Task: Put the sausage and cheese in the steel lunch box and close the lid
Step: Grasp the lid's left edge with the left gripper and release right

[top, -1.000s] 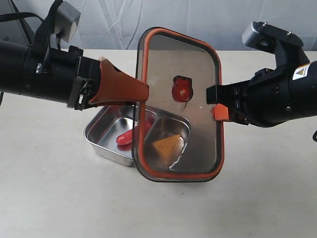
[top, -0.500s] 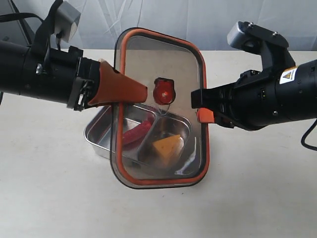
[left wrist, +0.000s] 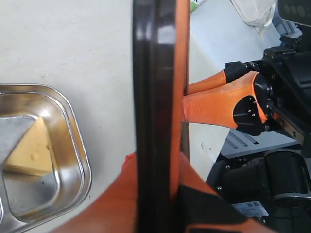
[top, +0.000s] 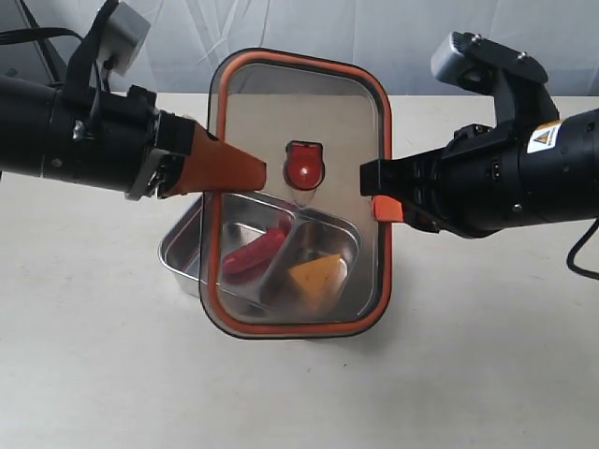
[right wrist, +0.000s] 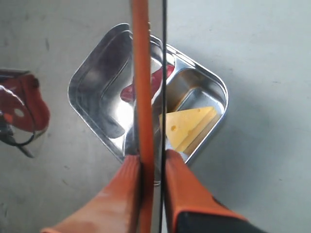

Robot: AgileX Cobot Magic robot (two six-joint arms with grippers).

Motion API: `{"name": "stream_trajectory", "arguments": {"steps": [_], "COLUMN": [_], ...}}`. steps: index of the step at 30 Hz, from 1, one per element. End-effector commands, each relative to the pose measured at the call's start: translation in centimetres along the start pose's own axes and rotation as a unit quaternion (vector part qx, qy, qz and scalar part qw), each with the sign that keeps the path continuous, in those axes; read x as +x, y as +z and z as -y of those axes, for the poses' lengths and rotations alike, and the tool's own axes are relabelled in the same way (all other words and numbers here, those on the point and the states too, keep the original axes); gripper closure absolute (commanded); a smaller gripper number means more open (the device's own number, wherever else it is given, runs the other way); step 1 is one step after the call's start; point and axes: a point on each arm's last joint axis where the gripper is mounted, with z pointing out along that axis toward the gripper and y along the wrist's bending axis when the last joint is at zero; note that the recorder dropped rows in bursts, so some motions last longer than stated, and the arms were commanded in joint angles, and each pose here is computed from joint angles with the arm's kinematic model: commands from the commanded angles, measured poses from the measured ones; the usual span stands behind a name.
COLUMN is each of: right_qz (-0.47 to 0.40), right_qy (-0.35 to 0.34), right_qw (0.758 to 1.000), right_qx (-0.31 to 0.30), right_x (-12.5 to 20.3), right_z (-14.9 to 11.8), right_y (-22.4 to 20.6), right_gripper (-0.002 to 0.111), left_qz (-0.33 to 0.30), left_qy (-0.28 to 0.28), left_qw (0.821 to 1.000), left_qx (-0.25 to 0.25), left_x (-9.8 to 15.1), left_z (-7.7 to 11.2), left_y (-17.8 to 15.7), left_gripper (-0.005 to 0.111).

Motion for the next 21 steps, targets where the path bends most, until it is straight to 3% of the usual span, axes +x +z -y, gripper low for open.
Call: {"name": "stream_trajectory", "arguments": {"steps": [1,4,6,7,9,12,15,21], "right_qz": [0.028,0.038,0.039,0.036,0.030,0.034,0.076,0.156], "right_qy": [0.002,-0.002,-0.004,-0.010,-0.025,-0.038,-0.054,-0.054], "right_qw": [1.000,0.999,0.999,0.999,0.999,0.999,0.996,0.985], "right_qx": [-0.005,-0.003,-0.002,0.001,0.009,0.015,0.010,0.058], "right_x": [-0.4,-0.6,-0.6,-0.5,-0.4,-0.5,-0.9,-0.7], "right_z": [-0.2,-0.1,-0.1,-0.1,0.1,0.2,-0.2,0.1], "right_y": [-0.2,-0.2,-0.2,-0.2,-0.2,-0.3,-2.2,-7.2], "right_gripper": [0.109,0.103,0.083,0.066,0.056,0.056,0.056,0.058], "left_qz": [0.024,0.025,0.027,0.030,0.034,0.041,0.052,0.024], "left_qy": [0.009,0.009,0.011,0.012,0.017,0.031,0.109,0.287], "left_qw": [0.999,0.999,0.999,0.998,0.998,0.997,0.985,0.915], "left_qx": [-0.034,-0.038,-0.041,-0.046,-0.052,-0.064,-0.126,-0.282], "left_x": [-0.6,-0.6,-0.6,-0.7,-0.8,-1.0,-2.2,-3.8], "left_z": [-0.7,-0.7,-0.8,-0.9,-1.0,-1.2,-1.7,-3.0], "left_y": [-0.1,-0.1,-0.1,-0.2,-0.2,-0.2,-0.7,-1.6], "left_gripper": [0.107,0.107,0.107,0.107,0.107,0.107,0.107,0.107]}}
